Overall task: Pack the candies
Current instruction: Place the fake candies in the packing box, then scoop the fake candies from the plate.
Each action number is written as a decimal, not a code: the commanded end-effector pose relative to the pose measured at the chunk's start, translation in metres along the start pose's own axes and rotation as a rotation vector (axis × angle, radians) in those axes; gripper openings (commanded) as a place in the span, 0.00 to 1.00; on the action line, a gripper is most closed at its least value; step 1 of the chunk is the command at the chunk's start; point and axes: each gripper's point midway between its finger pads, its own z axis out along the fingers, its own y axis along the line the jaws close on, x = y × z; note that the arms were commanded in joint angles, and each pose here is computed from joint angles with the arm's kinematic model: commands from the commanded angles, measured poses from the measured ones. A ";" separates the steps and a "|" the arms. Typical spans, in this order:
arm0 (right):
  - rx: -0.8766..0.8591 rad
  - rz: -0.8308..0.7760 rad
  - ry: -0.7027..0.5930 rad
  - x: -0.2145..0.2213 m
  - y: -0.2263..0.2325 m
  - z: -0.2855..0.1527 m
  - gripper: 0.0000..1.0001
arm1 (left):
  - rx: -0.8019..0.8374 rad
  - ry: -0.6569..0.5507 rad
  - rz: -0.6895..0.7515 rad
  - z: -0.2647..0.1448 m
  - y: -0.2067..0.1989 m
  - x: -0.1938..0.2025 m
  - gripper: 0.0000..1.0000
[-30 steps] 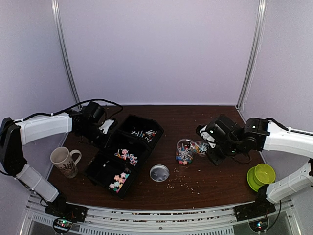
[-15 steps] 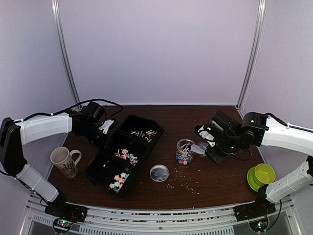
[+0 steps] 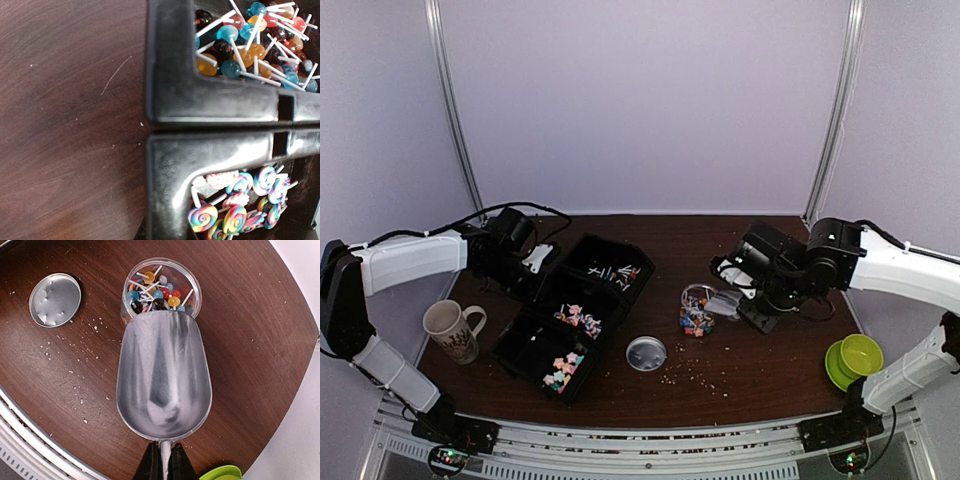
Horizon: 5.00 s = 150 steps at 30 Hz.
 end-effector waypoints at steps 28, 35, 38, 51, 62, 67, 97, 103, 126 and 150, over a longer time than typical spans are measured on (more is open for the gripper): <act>0.041 0.092 -0.340 -0.105 -0.007 -0.049 0.00 | 0.606 0.032 -0.164 0.011 -0.071 -0.020 0.00; 0.026 0.091 -0.347 -0.103 -0.005 -0.048 0.00 | 0.317 0.065 -0.121 0.024 -0.035 -0.011 0.00; 0.021 0.087 -0.341 -0.101 -0.002 -0.044 0.00 | 0.233 0.043 -0.104 0.020 -0.023 -0.013 0.00; -0.016 -0.038 -0.294 -0.106 0.027 -0.037 0.00 | 0.057 0.028 -0.018 0.012 -0.010 -0.015 0.00; 0.008 -0.138 -0.176 -0.116 0.047 -0.017 0.00 | 0.058 0.007 0.018 0.007 -0.017 -0.019 0.00; 0.030 -0.175 -0.136 -0.122 0.050 -0.010 0.00 | 0.078 0.012 0.051 0.007 -0.026 -0.018 0.00; 0.180 -0.433 0.159 -0.131 0.062 0.059 0.00 | 0.167 0.002 0.191 0.001 -0.070 -0.014 0.00; 0.133 -0.419 0.198 -0.134 0.069 0.086 0.00 | 0.176 -0.048 0.226 -0.009 -0.079 -0.019 0.00; -0.243 -0.097 0.140 -0.153 0.132 0.168 0.00 | 0.253 -0.206 0.288 -0.043 -0.101 -0.036 0.00; -0.436 0.284 0.068 -0.150 0.141 0.176 0.00 | 0.079 -0.313 0.274 -0.062 -0.075 -0.048 0.00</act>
